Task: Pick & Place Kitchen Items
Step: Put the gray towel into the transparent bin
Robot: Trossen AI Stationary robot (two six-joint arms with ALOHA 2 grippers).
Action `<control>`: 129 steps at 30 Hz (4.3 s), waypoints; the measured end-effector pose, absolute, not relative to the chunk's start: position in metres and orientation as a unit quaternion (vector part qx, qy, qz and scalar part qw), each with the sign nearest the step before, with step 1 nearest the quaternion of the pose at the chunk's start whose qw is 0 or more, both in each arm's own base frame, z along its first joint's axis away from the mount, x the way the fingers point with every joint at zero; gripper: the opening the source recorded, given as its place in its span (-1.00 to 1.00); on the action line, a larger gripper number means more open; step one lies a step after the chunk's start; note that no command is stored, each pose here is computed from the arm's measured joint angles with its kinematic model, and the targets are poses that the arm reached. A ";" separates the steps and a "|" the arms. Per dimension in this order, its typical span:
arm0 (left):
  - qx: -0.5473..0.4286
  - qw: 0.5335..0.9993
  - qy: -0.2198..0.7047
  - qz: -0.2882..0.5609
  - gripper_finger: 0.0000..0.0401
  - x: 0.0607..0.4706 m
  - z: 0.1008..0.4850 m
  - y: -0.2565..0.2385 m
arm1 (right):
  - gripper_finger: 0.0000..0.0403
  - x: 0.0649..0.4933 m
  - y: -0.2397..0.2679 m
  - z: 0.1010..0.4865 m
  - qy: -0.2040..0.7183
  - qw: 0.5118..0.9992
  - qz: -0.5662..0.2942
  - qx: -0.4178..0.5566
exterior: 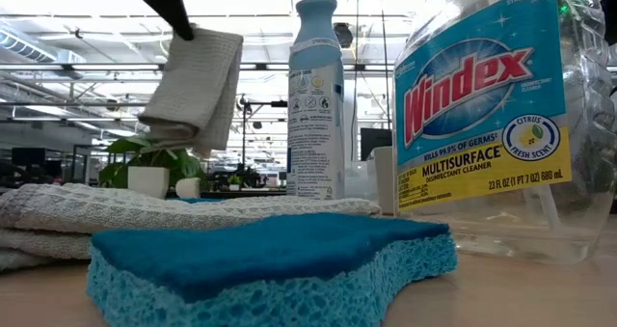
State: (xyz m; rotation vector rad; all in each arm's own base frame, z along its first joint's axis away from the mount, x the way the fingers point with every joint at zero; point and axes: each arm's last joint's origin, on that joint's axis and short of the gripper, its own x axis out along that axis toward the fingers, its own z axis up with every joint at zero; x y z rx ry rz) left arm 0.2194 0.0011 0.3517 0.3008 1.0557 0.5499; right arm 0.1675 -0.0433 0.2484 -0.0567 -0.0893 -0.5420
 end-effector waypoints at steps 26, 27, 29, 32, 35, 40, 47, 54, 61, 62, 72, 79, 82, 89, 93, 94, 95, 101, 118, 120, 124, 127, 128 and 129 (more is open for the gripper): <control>0.211 0.825 0.475 0.223 -0.97 0.253 0.351 0.062 | -0.01 0.312 -0.116 0.414 0.164 0.979 -0.118 -0.024; 0.211 0.826 0.474 0.222 -0.97 0.255 0.350 0.062 | -0.01 0.321 -0.118 0.412 0.174 0.979 -0.107 -0.020; 0.211 0.822 0.481 0.219 -0.97 0.255 0.348 0.062 | -0.01 0.339 -0.123 0.407 0.182 0.979 -0.090 -0.015; 0.215 0.820 0.484 0.218 -0.97 0.258 0.346 0.063 | -0.01 0.360 -0.128 0.394 0.195 0.978 -0.070 -0.008; 0.218 0.817 0.488 0.216 -0.97 0.259 0.344 0.063 | -0.01 0.376 -0.129 0.378 0.208 0.977 -0.052 -0.002; 0.219 0.817 0.490 0.212 -0.97 0.261 0.343 0.064 | -0.01 0.396 -0.128 0.355 0.228 0.973 -0.038 -0.008; 0.220 0.816 0.492 0.210 -0.97 0.262 0.342 0.064 | -0.01 0.410 -0.120 0.339 0.242 0.970 -0.022 -0.012; 0.211 0.836 0.470 0.187 -0.96 0.266 0.344 0.063 | -0.01 0.420 -0.111 0.327 0.252 0.968 -0.008 -0.011; 0.209 0.843 0.466 0.169 -0.97 0.267 0.344 0.062 | -0.01 0.427 -0.106 0.316 0.266 0.964 -0.001 -0.011; 0.209 0.843 0.466 0.169 -0.96 0.267 0.344 0.062 | -0.02 0.427 -0.107 0.316 0.264 0.964 -0.001 -0.010; 0.194 0.862 0.442 0.158 -0.95 0.271 0.346 0.061 | -0.59 0.425 -0.113 0.317 0.264 0.964 -0.014 0.009; 0.177 0.874 0.419 0.169 -0.67 0.274 0.349 0.062 | -0.94 0.418 -0.112 0.324 0.268 0.963 -0.011 -0.011; 0.176 0.879 0.407 0.176 -0.59 0.272 0.353 0.062 | -0.96 0.410 -0.115 0.334 0.262 0.965 -0.015 -0.015; 0.183 0.883 0.393 0.182 -0.54 0.274 0.356 0.062 | -0.98 0.375 -0.125 0.364 0.265 0.963 -0.040 -0.008; 0.192 0.883 0.388 0.181 -0.54 0.275 0.357 0.062 | -0.99 0.352 -0.130 0.380 0.276 0.959 -0.065 0.004; 0.191 0.884 0.385 0.182 -0.54 0.275 0.357 0.062 | -0.99 0.346 -0.132 0.384 0.279 0.957 -0.080 0.005; 0.190 0.885 0.384 0.183 -0.54 0.275 0.358 0.062 | -0.99 0.338 -0.132 0.388 0.287 0.953 -0.097 0.003; 0.174 0.886 0.385 0.190 -0.54 0.274 0.357 0.067 | -0.99 0.298 -0.139 0.402 0.329 0.917 -0.227 -0.007; 0.110 0.901 0.379 0.179 -0.54 0.278 0.346 0.071 | -0.99 0.179 -0.141 0.340 0.282 0.765 -0.573 0.081; 0.109 0.901 0.379 0.179 -0.54 0.278 0.345 0.071 | -0.99 0.172 -0.142 0.328 0.271 0.758 -0.586 0.092; 0.109 0.901 0.379 0.179 -0.54 0.278 0.346 0.071 | -0.99 0.170 -0.149 0.305 0.240 0.768 -0.584 0.107; 0.109 0.905 0.368 0.182 -0.54 0.279 0.347 0.072 | -0.99 0.177 -0.153 0.295 0.193 0.817 -0.526 0.134; 0.107 0.907 0.364 0.183 -0.54 0.280 0.348 0.072 | -0.99 0.180 -0.153 0.293 0.178 0.836 -0.500 0.141; 0.106 0.908 0.361 0.184 -0.54 0.280 0.348 0.072 | -0.99 0.184 -0.154 0.291 0.162 0.853 -0.475 0.147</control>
